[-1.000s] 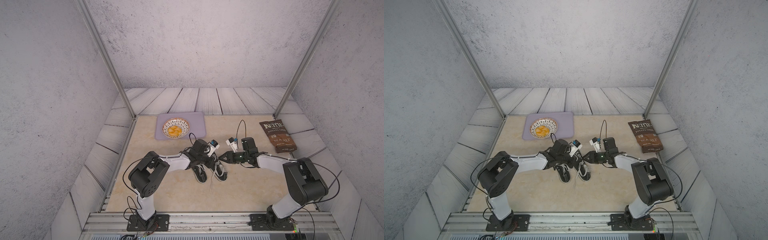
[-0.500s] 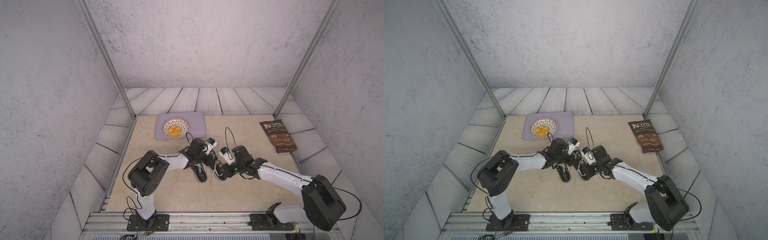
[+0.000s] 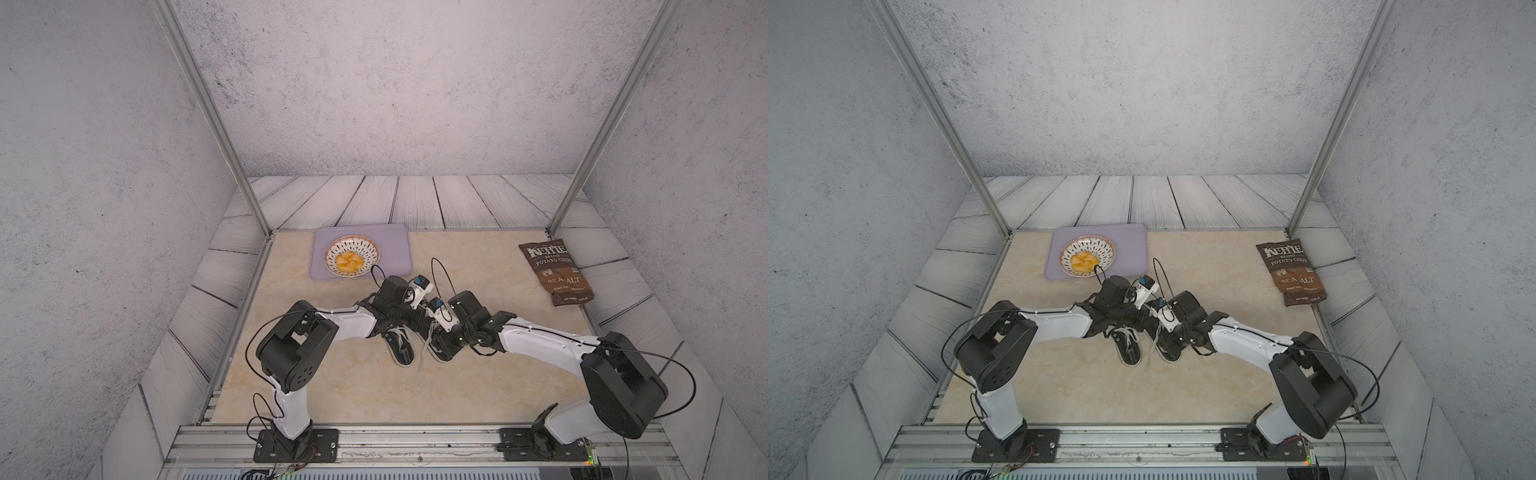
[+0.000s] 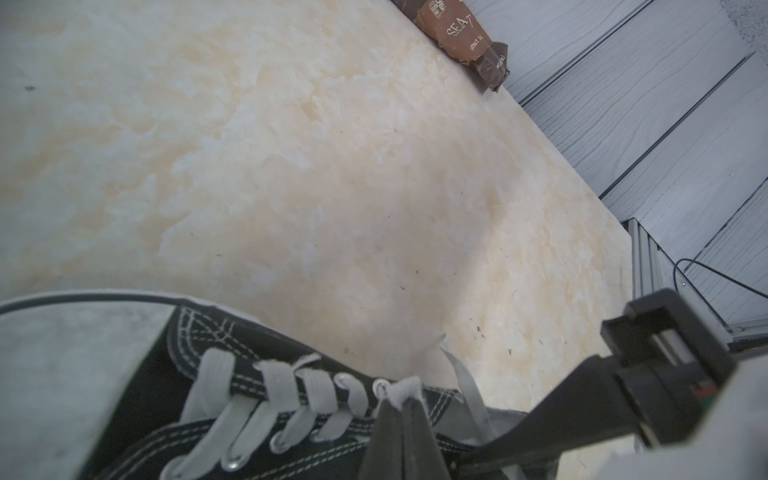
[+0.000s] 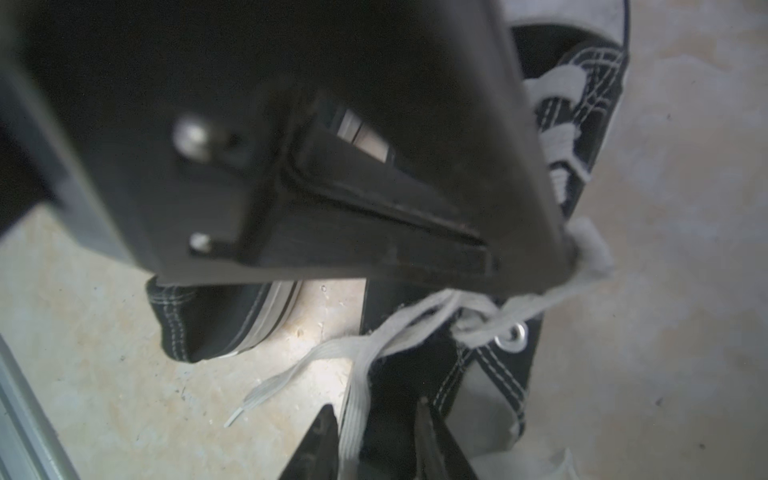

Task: Tie the shoes
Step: Cross the shoelace with the shoelace.

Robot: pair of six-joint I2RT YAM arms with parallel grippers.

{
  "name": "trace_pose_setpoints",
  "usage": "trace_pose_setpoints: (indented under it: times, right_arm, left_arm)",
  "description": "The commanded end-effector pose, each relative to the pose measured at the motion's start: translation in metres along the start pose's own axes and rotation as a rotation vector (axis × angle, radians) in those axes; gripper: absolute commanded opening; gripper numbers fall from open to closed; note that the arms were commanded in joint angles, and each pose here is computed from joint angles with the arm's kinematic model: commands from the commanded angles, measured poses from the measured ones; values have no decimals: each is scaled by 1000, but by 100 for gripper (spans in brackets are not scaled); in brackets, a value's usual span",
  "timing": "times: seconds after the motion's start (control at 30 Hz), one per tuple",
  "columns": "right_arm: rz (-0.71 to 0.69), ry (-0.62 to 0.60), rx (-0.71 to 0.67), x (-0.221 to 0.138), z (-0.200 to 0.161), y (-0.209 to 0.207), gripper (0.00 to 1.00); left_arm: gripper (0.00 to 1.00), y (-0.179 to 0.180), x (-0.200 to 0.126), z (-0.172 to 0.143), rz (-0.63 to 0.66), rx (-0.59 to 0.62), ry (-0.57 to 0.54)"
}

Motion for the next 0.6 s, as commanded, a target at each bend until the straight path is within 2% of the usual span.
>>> trace_pose_setpoints:
  times: [0.0, 0.23, 0.47, 0.57]
  right_arm:
    - [-14, 31, -39, 9, 0, 2, 35]
    - [-2, 64, -58, 20, -6, 6, 32]
    - [36, 46, -62, 26, -7, 12, 31]
    - [-1, 40, -68, 30, -6, 14, 23]
  left_arm:
    - [0, 5, 3, -5, -6, -12, 6]
    - [0, 6, 4, -6, -6, -15, 9]
    - [0, 6, 4, -7, -5, -18, 14]
    - [0, 6, 5, -7, -5, -21, 16]
Point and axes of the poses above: each gripper's point midway between its finger pads, its own x axis out along the fingers, its own y axis along the line the jaws close on, z = x × y, the point moved 10 cm from there along -x, back along the fingers, and after that the axes turned 5 degrees about x, right-handed, at the moved point
